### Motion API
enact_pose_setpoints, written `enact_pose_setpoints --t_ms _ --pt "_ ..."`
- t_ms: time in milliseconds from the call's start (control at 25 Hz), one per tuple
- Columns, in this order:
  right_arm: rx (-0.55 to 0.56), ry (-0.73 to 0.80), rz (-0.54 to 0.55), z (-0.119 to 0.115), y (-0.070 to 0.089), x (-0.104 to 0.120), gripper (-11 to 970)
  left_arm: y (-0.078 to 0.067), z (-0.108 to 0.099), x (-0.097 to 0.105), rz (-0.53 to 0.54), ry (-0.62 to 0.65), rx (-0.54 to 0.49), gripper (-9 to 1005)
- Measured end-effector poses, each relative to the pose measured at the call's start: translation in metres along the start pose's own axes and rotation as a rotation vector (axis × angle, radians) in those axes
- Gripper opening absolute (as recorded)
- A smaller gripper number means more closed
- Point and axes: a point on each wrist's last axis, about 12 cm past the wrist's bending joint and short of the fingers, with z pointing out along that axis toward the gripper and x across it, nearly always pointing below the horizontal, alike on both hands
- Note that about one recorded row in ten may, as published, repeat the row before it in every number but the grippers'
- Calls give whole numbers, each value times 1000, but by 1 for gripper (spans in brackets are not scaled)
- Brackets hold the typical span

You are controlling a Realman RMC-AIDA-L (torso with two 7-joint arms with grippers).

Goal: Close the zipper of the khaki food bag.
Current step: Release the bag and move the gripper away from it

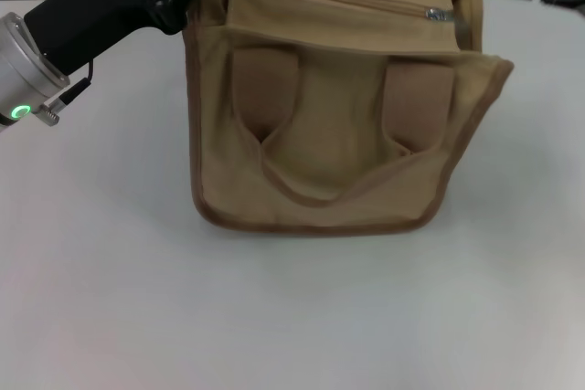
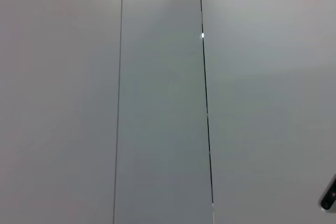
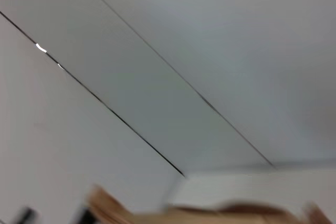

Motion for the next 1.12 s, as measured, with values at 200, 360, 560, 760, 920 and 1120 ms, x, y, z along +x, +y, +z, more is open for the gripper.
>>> enact_pose_setpoints --t_ms 200,360,560,760,920,1120 --pt "-177 -73 -121 -12 12 11 97 0 1 1 -2 3 -6 72" --pt "-306 -55 -283 -14 21 28 244 0 -1 2 -3 3 -11 74" --pt "-373 -30 -480 -11 21 58 420 1 -6 1 1 10 -21 75" --pt "-375 73 -621 2 14 97 664 7 -14 -1 3 21 -55 76" --pt "-367 163 -680 15 9 121 770 9 -14 -1 -4 33 -69 77" --pt "-327 235 -700 26 1 140 823 10 -14 -1 -13 40 -70 79"
